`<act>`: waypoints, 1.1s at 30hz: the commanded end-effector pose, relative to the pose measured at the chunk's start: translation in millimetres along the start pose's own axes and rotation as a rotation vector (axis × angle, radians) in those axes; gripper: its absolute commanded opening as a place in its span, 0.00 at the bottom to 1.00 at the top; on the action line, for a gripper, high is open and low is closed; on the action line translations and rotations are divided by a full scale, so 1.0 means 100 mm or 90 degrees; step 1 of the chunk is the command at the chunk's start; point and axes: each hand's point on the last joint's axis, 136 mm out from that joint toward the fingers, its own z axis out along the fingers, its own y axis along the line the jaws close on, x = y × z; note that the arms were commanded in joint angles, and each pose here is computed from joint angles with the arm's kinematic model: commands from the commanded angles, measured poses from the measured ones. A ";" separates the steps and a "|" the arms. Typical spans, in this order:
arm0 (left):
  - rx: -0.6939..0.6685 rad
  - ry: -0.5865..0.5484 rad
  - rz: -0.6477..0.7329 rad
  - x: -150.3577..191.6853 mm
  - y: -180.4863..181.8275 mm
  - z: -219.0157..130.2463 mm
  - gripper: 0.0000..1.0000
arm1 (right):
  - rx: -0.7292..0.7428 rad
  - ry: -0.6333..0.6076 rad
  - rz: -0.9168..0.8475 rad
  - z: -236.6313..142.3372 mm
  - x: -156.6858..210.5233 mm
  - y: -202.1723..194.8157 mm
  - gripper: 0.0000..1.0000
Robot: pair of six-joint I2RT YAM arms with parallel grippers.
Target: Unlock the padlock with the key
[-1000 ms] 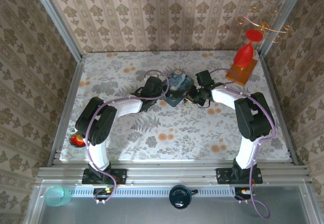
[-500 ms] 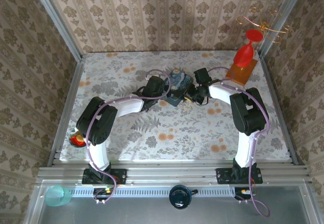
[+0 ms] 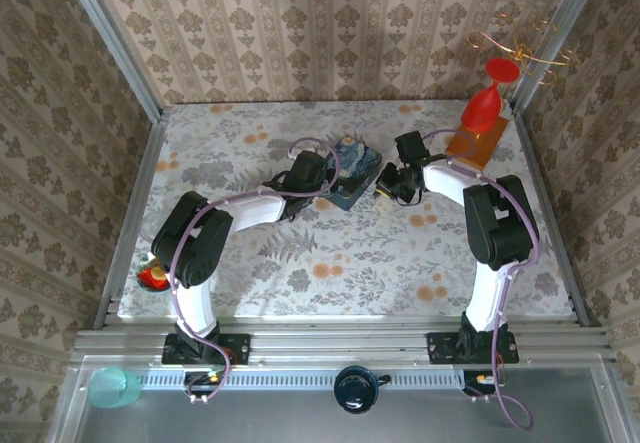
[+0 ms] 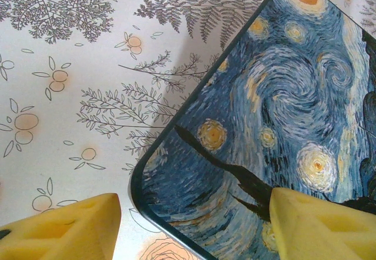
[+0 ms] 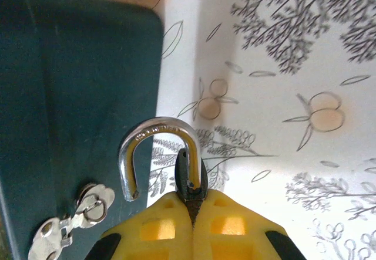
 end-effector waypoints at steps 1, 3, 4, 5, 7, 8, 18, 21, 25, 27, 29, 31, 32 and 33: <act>-0.104 0.124 0.057 0.60 0.47 0.03 0.68 | -0.016 -0.015 -0.007 -0.11 -0.02 0.07 0.00; -0.097 0.124 0.054 0.58 0.47 0.01 0.68 | -0.009 -0.017 -0.017 -0.16 0.02 0.04 0.00; -0.078 0.122 0.049 0.55 0.44 0.00 0.68 | -0.002 -0.015 -0.027 -0.20 0.06 0.01 0.00; -0.039 0.123 0.047 0.50 0.36 -0.03 0.69 | 0.002 -0.011 -0.044 -0.25 0.12 -0.02 0.00; 0.063 0.159 0.064 0.37 0.01 -0.15 0.69 | 0.005 0.000 -0.079 -0.35 0.24 -0.07 0.00; 0.074 0.163 0.088 0.29 -0.11 -0.27 0.70 | 0.005 0.008 -0.098 -0.40 0.33 -0.10 0.00; 0.053 0.081 0.174 0.38 0.31 -0.72 0.74 | -0.040 0.102 -0.209 -0.61 1.07 -0.26 0.00; 0.052 0.047 0.189 0.49 0.54 -0.87 0.75 | -0.044 0.122 -0.244 -0.57 1.23 -0.27 0.00; 0.038 -0.013 0.191 0.51 0.79 -1.09 0.77 | -0.025 0.127 -0.294 -0.48 1.35 -0.26 0.00; 0.038 -0.041 0.187 0.49 0.86 -1.19 0.78 | -0.032 0.139 -0.302 -0.43 1.40 -0.22 0.00; 0.035 -0.062 0.179 0.46 0.94 -1.27 0.79 | -0.041 0.149 -0.301 -0.40 1.42 -0.20 0.00; 0.028 -0.077 0.168 0.43 1.03 -1.33 0.80 | -0.037 0.152 -0.301 -0.37 1.43 -0.23 0.00; 0.024 -0.078 0.164 0.43 1.07 -1.34 0.80 | -0.035 0.154 -0.302 -0.37 1.43 -0.23 0.00; 0.021 -0.081 0.163 0.43 1.10 -1.36 0.80 | -0.029 0.158 -0.302 -0.35 1.43 -0.26 0.00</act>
